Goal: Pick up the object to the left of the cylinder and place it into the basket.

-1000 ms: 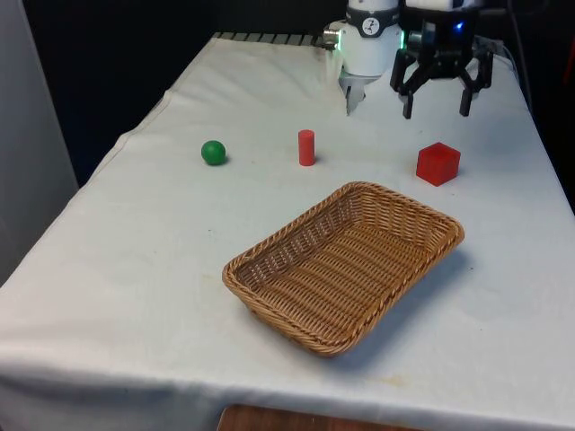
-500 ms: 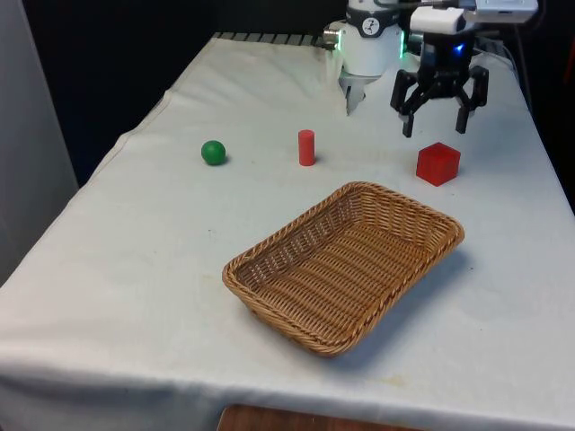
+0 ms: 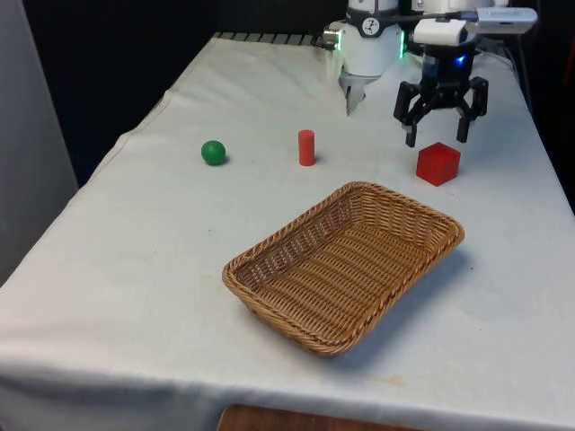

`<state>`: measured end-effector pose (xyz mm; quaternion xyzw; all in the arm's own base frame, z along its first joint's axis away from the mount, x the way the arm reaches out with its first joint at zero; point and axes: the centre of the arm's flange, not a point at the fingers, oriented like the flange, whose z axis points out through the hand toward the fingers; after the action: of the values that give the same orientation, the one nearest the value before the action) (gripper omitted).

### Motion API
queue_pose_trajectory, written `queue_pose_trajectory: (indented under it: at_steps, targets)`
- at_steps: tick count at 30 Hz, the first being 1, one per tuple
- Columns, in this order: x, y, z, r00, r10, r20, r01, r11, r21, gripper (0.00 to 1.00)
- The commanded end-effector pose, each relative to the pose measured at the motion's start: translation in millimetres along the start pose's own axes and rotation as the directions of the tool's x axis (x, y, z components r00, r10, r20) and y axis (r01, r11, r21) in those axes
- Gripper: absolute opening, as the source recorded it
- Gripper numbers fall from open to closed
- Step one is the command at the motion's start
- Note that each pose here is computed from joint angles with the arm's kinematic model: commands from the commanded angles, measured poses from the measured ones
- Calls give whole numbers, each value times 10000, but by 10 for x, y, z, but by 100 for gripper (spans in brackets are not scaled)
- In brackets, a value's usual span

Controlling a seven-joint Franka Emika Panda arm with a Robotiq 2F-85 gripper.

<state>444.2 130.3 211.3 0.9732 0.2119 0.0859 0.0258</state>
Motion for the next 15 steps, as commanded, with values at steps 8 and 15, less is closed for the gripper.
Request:
queue_pose_trajectory:
  at_steps: [8,15]
  targets:
    - [-56,-114,34,9997,22,-256,-18,9999,156,100]
    - [-64,-129,160,9994,64,-336,-60,9999,116,100]
